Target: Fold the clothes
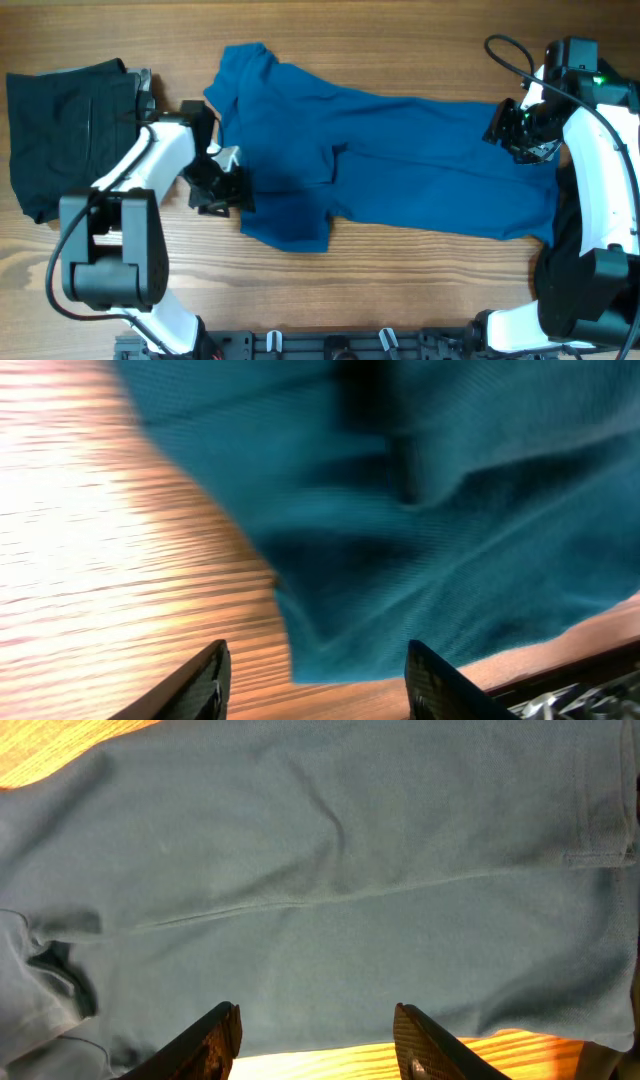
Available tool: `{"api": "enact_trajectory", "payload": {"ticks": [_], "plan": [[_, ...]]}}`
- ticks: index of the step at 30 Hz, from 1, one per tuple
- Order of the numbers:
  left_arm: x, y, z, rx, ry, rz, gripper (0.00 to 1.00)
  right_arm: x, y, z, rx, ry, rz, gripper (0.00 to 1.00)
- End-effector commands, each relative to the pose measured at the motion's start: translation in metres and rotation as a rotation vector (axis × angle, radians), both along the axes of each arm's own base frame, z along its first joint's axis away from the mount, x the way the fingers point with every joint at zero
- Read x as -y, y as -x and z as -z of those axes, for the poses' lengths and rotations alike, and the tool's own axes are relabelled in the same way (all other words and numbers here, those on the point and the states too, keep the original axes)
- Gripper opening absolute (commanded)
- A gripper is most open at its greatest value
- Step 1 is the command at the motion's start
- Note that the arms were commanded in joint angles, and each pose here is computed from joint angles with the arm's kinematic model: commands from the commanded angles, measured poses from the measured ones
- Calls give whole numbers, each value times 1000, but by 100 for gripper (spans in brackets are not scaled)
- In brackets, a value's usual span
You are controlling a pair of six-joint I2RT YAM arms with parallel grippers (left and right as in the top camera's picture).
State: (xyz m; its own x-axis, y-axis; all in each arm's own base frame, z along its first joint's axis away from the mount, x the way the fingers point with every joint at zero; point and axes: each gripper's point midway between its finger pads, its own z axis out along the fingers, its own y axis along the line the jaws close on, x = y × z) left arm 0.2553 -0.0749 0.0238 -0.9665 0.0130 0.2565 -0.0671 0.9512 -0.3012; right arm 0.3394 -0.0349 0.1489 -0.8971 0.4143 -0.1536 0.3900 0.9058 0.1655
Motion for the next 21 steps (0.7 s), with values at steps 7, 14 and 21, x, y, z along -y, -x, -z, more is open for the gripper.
{"api": "enact_trajectory", "payload": {"ticks": [7,14,21], "plan": [[16,49,36,-82,-43,72,47,5,0,3,-12,33,-2,54],[14,-4,-5,29,-22,-28,4,26,10,4,-49,46,100,54],[8,-50,-48,187,26,-115,4,85,71,31,-194,-61,297,54]]}}
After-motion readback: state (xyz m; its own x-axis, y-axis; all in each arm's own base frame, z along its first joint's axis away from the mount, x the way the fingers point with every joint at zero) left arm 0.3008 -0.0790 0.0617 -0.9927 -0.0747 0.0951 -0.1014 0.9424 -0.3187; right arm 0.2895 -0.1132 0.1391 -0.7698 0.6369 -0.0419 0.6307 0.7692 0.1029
